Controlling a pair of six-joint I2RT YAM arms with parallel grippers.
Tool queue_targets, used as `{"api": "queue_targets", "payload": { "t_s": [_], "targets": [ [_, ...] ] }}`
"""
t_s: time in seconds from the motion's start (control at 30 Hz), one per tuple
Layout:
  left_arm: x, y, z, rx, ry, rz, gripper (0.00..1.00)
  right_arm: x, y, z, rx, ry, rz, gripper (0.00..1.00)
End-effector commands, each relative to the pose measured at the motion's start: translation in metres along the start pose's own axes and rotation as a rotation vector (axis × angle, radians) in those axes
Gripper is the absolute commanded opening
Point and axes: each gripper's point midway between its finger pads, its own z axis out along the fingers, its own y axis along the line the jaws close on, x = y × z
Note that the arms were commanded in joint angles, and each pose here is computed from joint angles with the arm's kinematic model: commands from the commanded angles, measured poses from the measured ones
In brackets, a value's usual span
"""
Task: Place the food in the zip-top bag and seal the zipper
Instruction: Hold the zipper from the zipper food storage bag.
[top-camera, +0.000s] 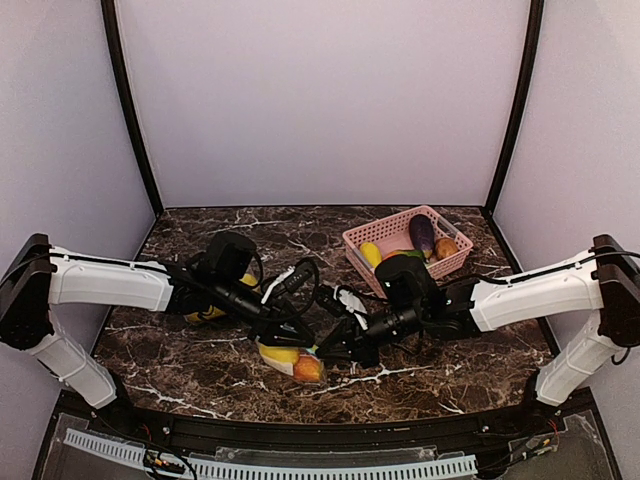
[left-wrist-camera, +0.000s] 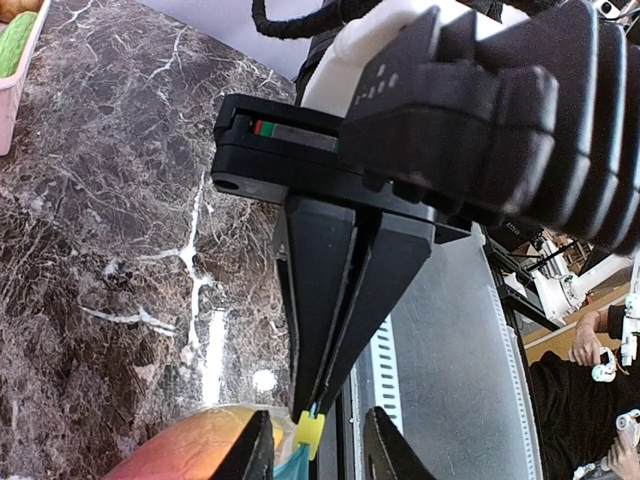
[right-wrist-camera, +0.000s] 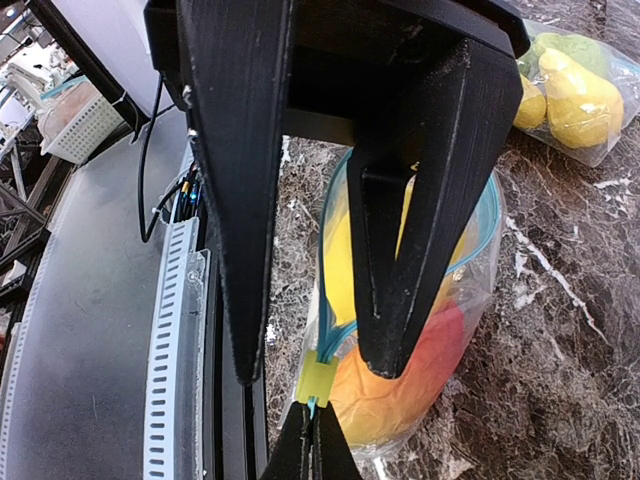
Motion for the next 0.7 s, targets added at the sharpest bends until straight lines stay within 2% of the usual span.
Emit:
{"api": "queue_targets", "payload": {
  "t_s": [0.0, 0.13, 0.3, 0.67],
  "targets": [
    [0.0067, 0.0016, 0.0029, -0.003, 0.02, -0.012, 0.31, -0.0154, 0.0029, -0.0061, -0.008, -0.055, -0.023, 0.0],
    [0.0068, 0.0057, 0.0046, -0.023, 0.025, -0.015, 0.36, -0.0147, 0.0033, -0.0056, -0.013, -0.05, -0.019, 0.0],
    [0.008, 0.006, 0.0093, -0.024, 0.039, -0.012, 0.36, -0.0142, 0.003, -0.0049, -0.013, -0.048, -0.017, 0.0],
    [0.0081, 0.0046, 0.0088, -0.024, 0.042, -0.01, 0.1, -0.0109, -0.0015, -0.004, 0.005, -0.039, -0.007, 0.0]
  ]
}}
